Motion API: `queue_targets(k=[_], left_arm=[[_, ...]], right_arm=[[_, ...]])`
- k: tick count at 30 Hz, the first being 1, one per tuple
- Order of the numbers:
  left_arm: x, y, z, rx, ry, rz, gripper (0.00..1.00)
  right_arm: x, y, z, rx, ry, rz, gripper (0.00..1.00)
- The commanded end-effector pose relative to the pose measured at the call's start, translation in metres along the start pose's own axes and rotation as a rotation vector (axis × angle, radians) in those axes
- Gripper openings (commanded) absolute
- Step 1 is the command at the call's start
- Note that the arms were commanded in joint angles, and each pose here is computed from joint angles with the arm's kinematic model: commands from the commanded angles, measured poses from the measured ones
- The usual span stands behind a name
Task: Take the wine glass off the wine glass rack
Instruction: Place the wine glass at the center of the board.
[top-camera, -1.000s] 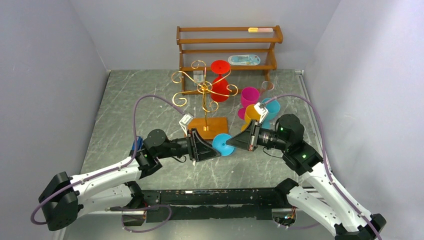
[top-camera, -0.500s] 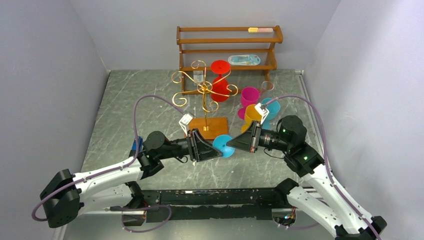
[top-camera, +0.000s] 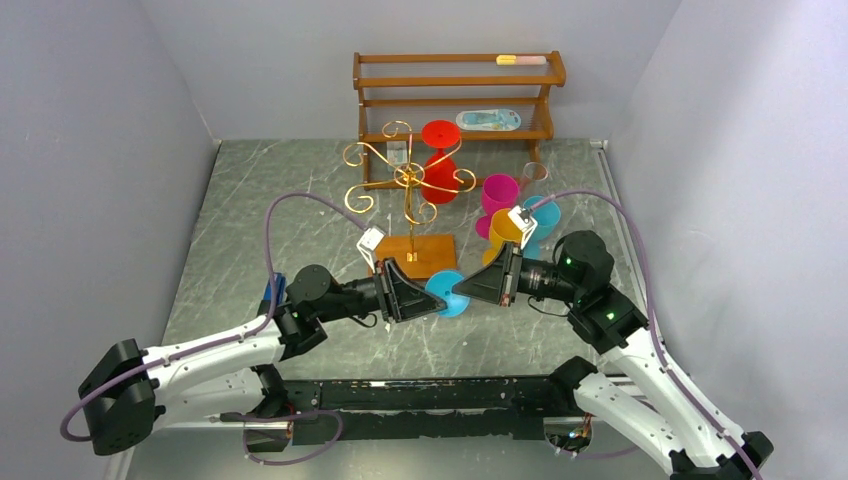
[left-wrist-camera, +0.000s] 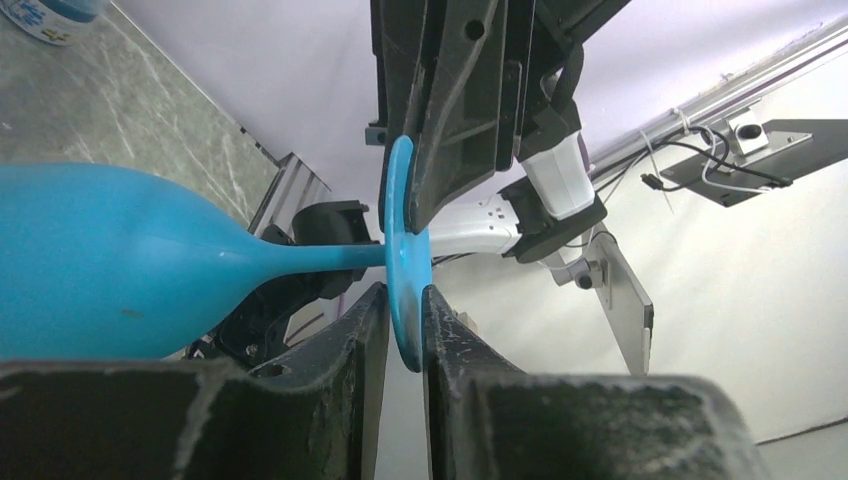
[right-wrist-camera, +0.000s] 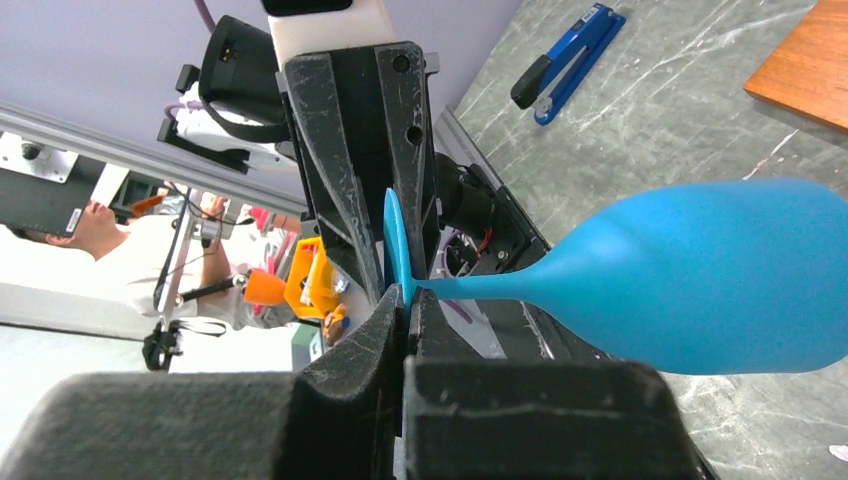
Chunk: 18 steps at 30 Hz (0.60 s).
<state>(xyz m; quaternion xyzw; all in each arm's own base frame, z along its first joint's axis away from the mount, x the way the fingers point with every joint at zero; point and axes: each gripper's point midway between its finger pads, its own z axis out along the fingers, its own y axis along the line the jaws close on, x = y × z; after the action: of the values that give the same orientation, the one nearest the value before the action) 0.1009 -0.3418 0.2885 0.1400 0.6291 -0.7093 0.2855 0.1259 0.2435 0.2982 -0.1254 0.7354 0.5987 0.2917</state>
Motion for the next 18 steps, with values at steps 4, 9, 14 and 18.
queue_targets(k=[4,9,14,18], left_arm=[[-0.008,-0.002,0.002,0.002,-0.043,0.013,0.21],[-0.003,-0.004,0.007,0.02,-0.008,0.011,0.2],[0.003,-0.008,0.013,0.049,0.045,0.017,0.17],[0.0,-0.004,0.009,0.024,0.015,0.015,0.11]], right_arm=[[0.009,0.002,-0.004,-0.028,0.021,-0.028,0.0],[0.009,-0.001,-0.002,-0.02,0.027,-0.024,0.0],[0.006,-0.003,0.0,-0.027,0.005,-0.008,0.0],[0.003,-0.006,0.0,-0.007,-0.019,-0.015,0.0]])
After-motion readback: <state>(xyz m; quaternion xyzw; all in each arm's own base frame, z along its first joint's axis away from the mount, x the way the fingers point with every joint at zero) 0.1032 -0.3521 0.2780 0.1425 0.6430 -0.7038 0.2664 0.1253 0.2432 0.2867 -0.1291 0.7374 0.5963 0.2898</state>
